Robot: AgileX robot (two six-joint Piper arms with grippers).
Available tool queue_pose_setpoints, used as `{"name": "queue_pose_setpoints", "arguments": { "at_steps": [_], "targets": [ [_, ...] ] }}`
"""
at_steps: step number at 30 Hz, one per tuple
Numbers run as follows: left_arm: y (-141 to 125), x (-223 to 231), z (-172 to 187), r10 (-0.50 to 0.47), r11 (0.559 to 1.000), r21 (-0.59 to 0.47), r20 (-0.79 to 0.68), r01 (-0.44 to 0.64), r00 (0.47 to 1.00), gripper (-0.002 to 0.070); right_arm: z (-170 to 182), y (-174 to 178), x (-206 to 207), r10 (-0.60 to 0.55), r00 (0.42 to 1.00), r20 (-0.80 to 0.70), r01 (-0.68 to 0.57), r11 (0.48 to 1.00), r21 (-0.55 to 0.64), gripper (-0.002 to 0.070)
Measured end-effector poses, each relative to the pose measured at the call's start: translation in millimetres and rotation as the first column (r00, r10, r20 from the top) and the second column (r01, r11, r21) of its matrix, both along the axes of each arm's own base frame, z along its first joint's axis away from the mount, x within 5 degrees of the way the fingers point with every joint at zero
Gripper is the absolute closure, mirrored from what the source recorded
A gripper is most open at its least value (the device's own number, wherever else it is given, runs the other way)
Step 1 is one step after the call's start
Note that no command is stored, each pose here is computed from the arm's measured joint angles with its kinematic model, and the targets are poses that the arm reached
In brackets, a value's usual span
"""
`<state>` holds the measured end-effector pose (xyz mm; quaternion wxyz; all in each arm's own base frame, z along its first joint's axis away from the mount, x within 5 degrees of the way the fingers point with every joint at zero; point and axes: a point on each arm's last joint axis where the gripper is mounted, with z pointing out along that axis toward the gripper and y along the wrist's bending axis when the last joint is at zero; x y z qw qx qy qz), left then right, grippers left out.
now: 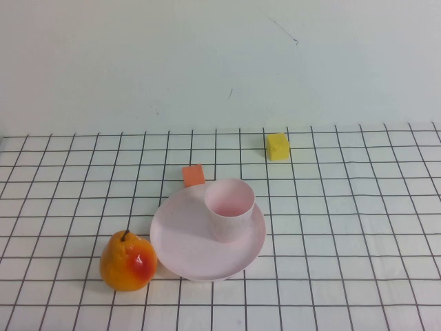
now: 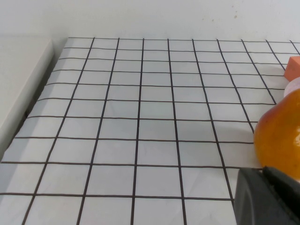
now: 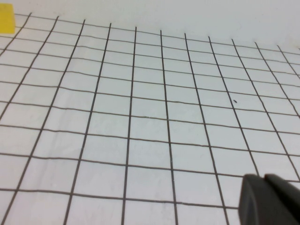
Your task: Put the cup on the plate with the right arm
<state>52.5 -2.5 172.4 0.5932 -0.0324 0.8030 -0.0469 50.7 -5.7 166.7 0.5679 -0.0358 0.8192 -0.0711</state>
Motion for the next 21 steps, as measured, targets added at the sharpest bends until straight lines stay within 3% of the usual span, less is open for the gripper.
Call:
{"name": "queue_pose_setpoints", "arguments": {
  "at_steps": [21],
  "targets": [
    [0.0,0.0,0.0,0.0,1.0,0.0,0.0,0.0,1.0,0.0678,0.0,-1.2,-0.1,-0.026,1.0,0.001,0.026,1.0,0.008,0.0678]
  ]
}}
